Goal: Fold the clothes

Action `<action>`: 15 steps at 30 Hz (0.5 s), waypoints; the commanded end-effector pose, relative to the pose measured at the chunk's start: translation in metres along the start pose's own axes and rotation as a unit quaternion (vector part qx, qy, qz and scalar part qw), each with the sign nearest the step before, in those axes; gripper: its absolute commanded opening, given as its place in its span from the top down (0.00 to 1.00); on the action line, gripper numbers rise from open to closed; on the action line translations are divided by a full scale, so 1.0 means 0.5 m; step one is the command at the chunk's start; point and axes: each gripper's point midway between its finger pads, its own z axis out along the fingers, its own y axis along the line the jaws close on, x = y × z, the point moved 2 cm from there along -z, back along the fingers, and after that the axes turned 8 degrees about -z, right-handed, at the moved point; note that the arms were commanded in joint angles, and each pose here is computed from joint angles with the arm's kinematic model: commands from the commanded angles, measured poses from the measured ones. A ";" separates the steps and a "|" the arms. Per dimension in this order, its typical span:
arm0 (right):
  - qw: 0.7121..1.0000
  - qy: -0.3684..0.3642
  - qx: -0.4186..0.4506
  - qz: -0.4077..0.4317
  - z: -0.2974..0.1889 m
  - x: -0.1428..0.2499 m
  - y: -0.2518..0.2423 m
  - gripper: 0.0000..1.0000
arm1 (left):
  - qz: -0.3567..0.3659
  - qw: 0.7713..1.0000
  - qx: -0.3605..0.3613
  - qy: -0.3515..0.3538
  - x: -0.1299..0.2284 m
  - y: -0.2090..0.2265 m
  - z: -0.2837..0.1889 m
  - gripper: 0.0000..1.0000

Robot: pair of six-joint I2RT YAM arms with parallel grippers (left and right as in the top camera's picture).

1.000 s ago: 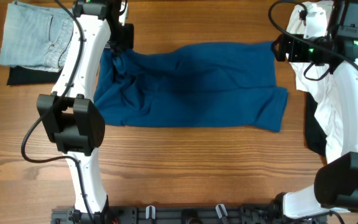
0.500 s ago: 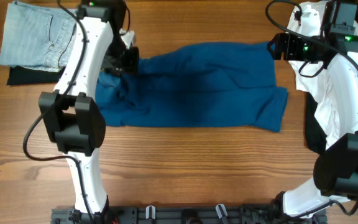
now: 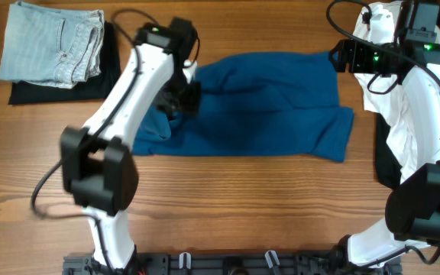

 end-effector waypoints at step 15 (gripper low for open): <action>1.000 -0.002 -0.015 0.001 0.012 -0.004 0.008 0.05 | -0.206 0.971 -0.121 0.013 0.001 0.223 0.056 0.52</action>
